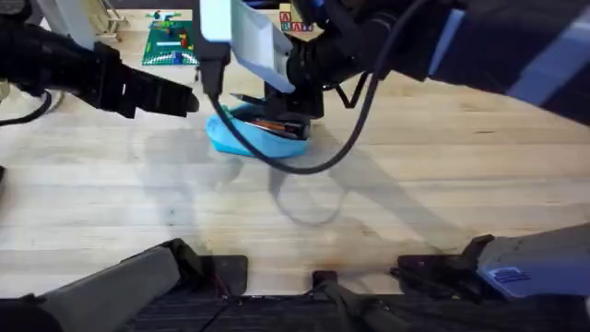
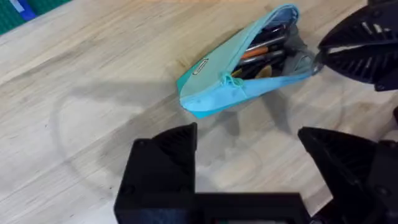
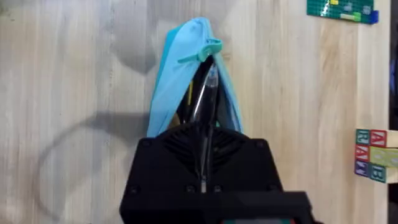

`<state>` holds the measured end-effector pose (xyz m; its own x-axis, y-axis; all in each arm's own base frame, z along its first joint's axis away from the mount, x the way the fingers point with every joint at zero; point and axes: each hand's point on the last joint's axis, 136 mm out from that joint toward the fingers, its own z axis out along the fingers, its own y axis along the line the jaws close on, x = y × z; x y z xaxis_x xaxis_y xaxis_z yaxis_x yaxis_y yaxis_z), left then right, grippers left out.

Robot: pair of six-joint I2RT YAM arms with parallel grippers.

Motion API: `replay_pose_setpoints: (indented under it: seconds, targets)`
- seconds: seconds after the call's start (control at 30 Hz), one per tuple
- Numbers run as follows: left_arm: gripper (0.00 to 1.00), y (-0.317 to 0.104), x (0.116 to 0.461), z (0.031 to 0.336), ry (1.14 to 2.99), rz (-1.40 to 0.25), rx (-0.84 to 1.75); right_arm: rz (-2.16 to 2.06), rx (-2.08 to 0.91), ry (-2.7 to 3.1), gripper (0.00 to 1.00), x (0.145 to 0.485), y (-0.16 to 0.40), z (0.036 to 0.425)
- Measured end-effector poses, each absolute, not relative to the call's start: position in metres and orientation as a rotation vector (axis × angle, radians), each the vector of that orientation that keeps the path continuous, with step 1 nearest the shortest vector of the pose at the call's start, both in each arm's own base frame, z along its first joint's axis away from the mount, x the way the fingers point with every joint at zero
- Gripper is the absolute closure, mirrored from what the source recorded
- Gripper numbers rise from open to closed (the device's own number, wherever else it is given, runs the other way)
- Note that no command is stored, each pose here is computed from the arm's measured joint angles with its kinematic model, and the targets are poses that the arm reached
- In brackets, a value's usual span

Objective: Unzip the bag, pick up the pens from the table one at a time and place them inside, then zip the bag closed.

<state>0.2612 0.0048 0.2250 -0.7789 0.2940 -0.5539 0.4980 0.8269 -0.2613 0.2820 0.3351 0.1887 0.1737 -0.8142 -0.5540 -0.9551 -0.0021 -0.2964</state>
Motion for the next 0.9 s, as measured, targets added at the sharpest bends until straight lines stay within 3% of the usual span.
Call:
replay_pose_setpoints:
  seconds: [0.9]
  targets:
    - [0.006, 0.005, 0.261, 0.225, 2.504, -0.546, 0.584, 0.419, -1.878, 1.761, 0.969, 0.298, 0.344, 0.131]
